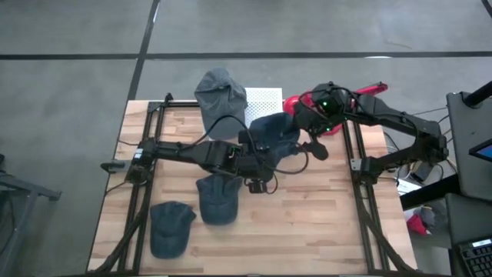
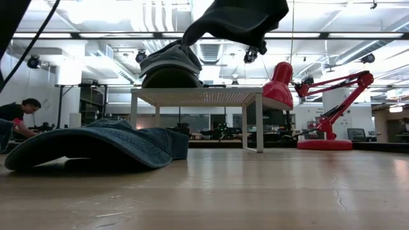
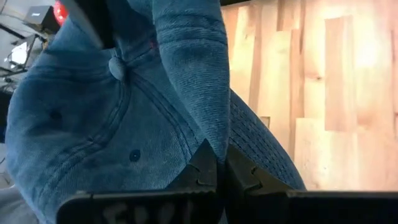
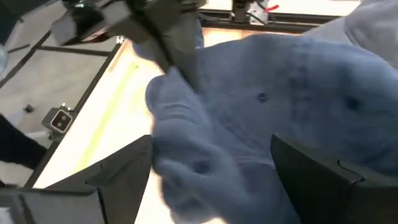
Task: Pick & Place hat
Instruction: Put the top blue cap on the shelf
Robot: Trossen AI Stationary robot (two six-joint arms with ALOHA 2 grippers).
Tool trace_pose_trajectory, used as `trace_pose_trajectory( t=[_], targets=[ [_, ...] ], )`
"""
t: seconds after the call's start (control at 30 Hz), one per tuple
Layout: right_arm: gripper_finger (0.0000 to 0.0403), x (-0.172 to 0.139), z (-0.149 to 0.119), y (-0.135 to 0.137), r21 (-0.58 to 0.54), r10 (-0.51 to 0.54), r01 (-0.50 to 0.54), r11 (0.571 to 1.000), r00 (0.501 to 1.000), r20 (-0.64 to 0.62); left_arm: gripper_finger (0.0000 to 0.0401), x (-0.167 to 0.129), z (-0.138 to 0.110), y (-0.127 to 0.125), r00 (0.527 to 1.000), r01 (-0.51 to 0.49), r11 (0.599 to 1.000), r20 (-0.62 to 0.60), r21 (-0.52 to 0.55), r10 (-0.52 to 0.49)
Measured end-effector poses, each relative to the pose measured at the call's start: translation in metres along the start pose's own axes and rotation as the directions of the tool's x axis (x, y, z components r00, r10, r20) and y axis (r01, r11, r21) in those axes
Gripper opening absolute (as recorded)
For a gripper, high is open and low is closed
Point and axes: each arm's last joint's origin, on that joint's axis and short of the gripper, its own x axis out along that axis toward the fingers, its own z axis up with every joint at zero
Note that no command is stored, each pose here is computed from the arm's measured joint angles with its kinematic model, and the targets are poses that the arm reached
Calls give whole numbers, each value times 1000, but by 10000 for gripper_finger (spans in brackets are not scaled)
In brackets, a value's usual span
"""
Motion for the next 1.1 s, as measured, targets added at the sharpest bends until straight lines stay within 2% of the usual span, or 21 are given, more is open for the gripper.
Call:
trace_pose_trajectory(
  t=[0.17,0.33,0.63,0.8,1.03,1.1],
  targets=[
    [326,5,2,5,-46,11,-11,999,1000,-2,0,3,2,5,1000,-9,1000,13,-16,9],
    [319,13,2,3,-95,-89,85,992,995,-44,0,3,8,5,998,-4,1000,64,-3,4],
    [288,20,5,3,-130,-89,84,988,996,-33,0,3,11,5,996,13,1000,91,1,-13],
    [208,18,5,2,-114,-134,128,985,990,-47,0,3,11,5,995,14,1000,97,-15,-13],
    [31,16,6,3,-119,-141,135,984,989,-49,0,3,14,6,993,5,999,120,-35,-1],
    [18,15,5,3,-132,-145,137,982,988,-51,4,3,15,6,992,7,999,127,-42,-1]
  ],
)
